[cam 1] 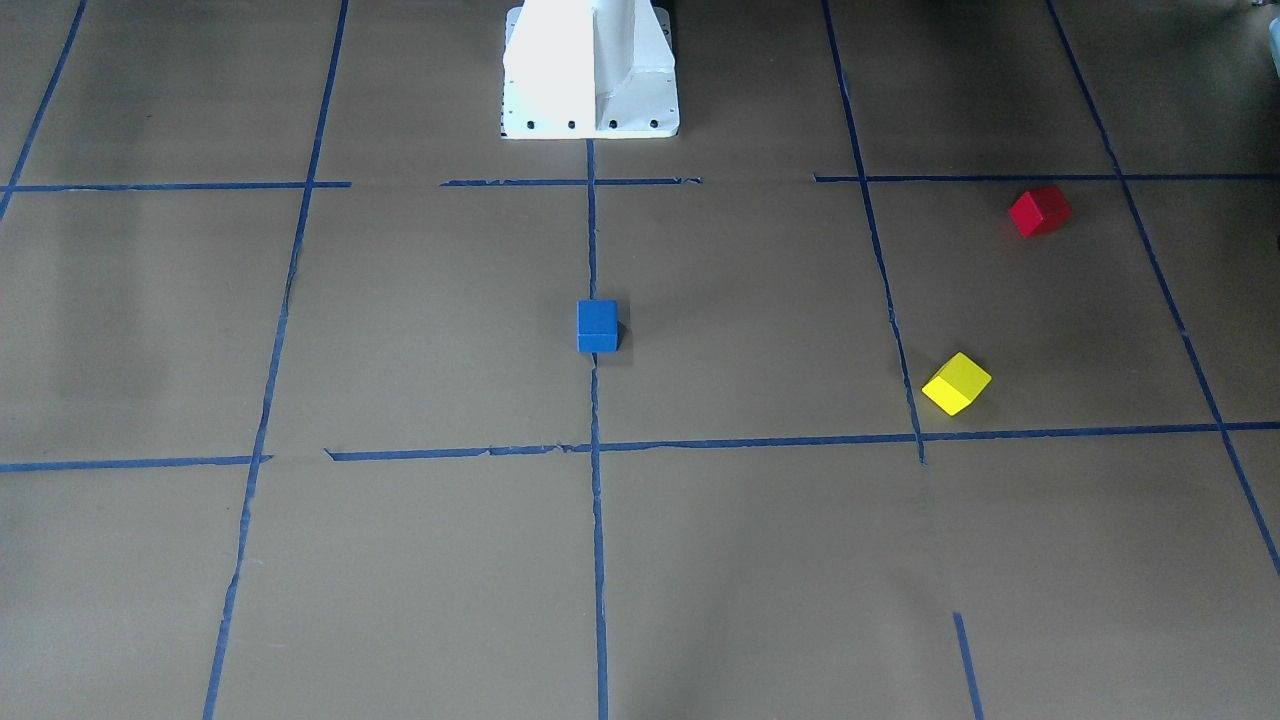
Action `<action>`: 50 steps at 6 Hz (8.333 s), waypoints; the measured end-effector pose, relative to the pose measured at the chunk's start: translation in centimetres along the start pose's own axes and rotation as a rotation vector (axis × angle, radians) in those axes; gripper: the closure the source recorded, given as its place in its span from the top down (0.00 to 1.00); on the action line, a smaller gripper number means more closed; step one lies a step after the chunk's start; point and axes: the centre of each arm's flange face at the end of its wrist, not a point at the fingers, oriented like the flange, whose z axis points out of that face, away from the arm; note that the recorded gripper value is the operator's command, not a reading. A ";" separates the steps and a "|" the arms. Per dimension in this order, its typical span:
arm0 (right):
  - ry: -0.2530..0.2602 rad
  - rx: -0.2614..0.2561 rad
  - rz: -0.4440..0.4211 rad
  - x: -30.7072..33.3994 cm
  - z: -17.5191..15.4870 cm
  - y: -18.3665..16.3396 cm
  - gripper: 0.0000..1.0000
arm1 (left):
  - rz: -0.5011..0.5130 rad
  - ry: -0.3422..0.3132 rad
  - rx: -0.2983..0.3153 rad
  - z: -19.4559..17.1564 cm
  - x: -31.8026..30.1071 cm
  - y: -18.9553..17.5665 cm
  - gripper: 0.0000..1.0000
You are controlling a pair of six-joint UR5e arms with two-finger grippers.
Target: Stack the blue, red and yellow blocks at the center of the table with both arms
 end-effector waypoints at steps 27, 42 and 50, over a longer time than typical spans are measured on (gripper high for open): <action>-0.020 -0.051 0.122 3.2 2.4 7.7 1.00 | -0.252 0.182 0.063 4.9 64.3 -18.6 0.00; -0.022 -0.053 0.125 3.4 2.5 7.7 1.00 | -0.311 0.096 0.023 9.6 71.7 -22.4 0.99; -0.023 -0.052 0.124 3.4 2.5 7.5 1.00 | 0.382 0.107 0.110 10.1 29.8 -15.3 0.99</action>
